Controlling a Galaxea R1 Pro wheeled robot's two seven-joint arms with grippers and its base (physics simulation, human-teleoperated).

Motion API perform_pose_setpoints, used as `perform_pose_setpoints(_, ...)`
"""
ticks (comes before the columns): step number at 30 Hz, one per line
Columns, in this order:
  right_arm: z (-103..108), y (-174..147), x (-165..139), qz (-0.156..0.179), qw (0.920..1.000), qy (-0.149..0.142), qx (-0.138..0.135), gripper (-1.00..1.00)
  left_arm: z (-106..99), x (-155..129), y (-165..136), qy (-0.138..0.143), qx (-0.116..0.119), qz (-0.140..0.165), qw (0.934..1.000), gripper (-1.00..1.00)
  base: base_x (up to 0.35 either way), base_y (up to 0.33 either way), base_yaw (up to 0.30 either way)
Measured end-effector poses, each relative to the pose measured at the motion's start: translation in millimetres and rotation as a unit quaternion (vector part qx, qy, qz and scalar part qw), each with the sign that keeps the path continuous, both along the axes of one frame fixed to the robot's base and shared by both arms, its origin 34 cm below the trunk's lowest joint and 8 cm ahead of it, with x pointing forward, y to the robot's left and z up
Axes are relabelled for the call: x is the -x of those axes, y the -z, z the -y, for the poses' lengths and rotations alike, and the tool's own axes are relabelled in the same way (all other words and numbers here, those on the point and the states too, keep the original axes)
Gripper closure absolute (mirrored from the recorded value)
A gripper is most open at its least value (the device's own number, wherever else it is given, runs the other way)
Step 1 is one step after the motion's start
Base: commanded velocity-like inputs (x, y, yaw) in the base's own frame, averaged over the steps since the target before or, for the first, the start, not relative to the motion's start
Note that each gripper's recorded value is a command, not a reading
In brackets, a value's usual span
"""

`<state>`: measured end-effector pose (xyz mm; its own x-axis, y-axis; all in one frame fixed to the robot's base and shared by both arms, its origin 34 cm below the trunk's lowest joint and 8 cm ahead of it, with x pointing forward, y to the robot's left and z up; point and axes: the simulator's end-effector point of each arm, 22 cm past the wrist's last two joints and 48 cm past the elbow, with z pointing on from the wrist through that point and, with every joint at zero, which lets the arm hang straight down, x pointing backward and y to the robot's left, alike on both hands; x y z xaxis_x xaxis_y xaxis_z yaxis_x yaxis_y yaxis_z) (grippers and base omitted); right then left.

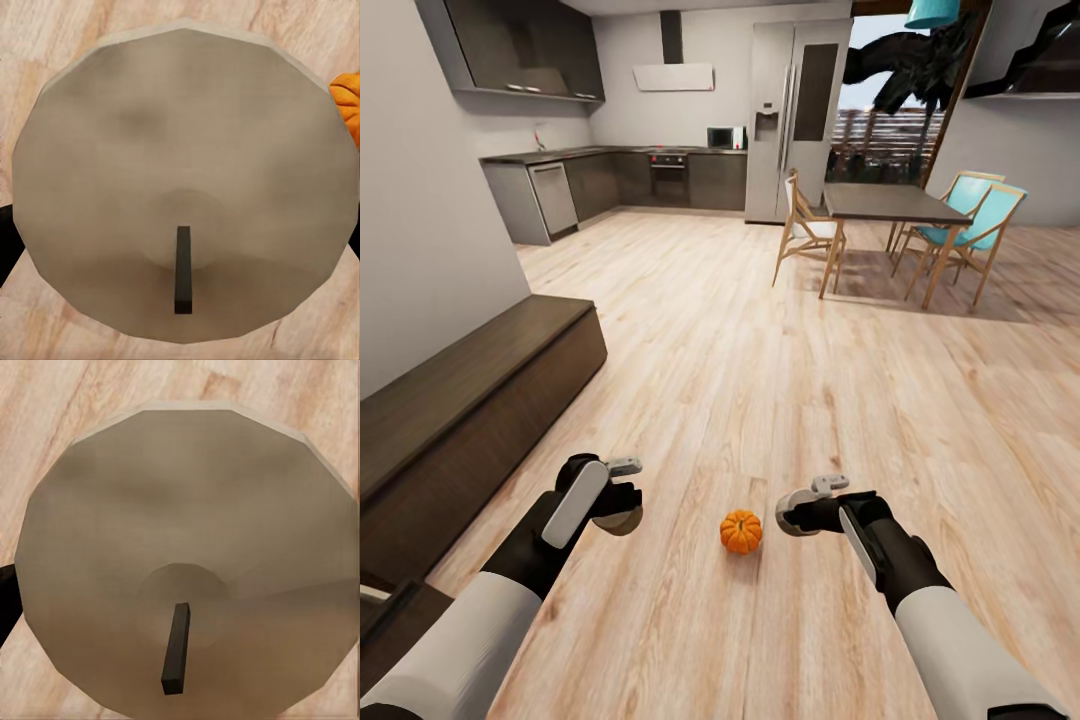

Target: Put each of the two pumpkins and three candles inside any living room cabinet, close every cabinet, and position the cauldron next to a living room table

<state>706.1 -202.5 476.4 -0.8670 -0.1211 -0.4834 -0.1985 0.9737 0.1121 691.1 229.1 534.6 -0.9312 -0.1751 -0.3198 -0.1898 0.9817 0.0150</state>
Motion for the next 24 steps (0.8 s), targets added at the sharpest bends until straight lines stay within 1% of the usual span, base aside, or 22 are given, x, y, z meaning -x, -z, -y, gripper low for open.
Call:
perform_pose_setpoints(5, 0, -10, -2, -0.001, 1.0000, -0.001, 0.001, 1.00, -1, -2, -11, 0.000, 0.000, 0.000, 1.0000, 1.00, 0.000, 0.000, 0.017)
perform_pose_setpoints(7, 0, -14, -2, -0.001, 1.0000, -0.001, 0.003, 1.00, -1, -3, -15, -0.001, 0.001, 0.001, 1.0000, 1.00, 0.000, 0.000, 0.244)
perform_pose_setpoints(11, -1, -22, -3, -0.002, 1.0000, 0.000, -0.001, 1.00, -5, -5, -24, -0.002, -0.004, 0.002, 1.0000, 1.00, 0.000, 0.000, 0.281)
perform_pose_setpoints(24, -1, -48, -7, -0.002, 1.0000, 0.000, 0.000, 1.00, -4, -9, -50, -0.002, -0.002, 0.002, 1.0000, 1.00, 0.000, 0.000, 0.287)
